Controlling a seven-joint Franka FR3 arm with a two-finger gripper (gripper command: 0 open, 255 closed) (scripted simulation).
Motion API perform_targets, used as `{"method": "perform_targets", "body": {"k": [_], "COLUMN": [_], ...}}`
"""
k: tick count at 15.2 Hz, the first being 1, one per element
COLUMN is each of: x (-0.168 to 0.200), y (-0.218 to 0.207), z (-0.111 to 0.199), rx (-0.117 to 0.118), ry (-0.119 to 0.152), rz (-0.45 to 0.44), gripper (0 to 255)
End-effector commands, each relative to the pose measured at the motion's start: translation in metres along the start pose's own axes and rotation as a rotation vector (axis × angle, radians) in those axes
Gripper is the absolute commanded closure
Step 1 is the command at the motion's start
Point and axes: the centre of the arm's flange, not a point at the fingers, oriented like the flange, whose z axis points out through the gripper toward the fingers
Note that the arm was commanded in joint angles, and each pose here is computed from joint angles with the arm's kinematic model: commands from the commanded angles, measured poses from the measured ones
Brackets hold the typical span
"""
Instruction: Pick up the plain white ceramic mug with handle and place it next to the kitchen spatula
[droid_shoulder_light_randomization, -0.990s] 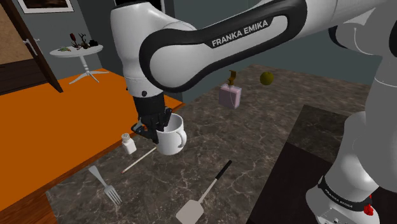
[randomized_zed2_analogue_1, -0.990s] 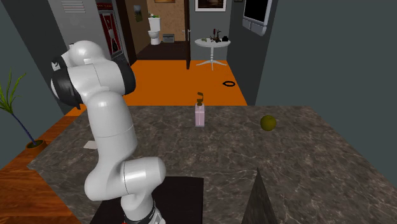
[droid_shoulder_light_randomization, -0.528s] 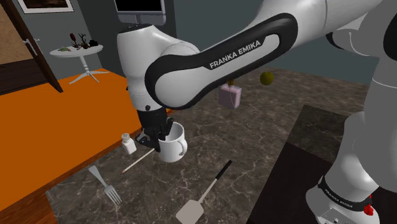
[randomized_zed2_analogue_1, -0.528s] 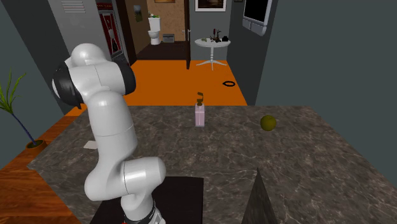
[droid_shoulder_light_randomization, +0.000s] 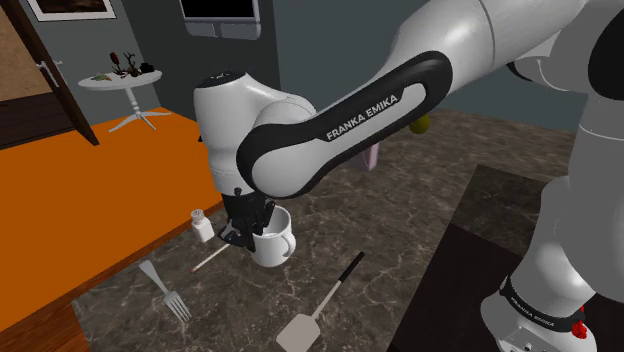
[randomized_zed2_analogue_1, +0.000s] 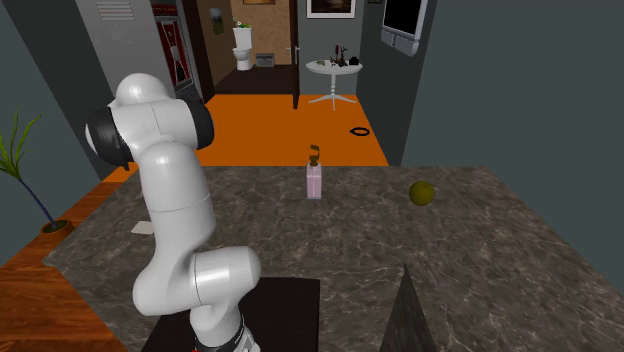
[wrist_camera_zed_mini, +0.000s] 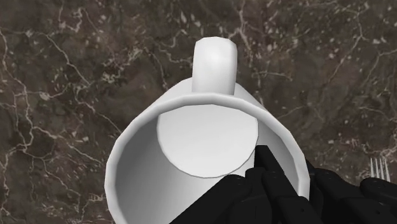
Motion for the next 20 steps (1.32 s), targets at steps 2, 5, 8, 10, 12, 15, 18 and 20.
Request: {"method": "perform_targets", "body": {"k": [2,5,8,10,12,15,18,20], "x": [0.000,-0.001,-0.002,-0.002,-0.002,-0.002,-0.002,-0.002], "y": [0.000,0.000,0.000,0.000,0.000,0.000,0.000,0.000], "z": [0.016,0.032,0.047,0.047,0.047,0.047,0.047,0.047], "rx": [0.000,0.000,0.000,0.000,0.000,0.000,0.000,0.000], "ry": [0.001,0.001,0.001,0.001,0.001,0.001,0.001,0.001], "rz": [0.000,0.000,0.000,0.000,0.000,0.000,0.000,0.000], "gripper": [255,255,255,255,255,255,0,0]}}
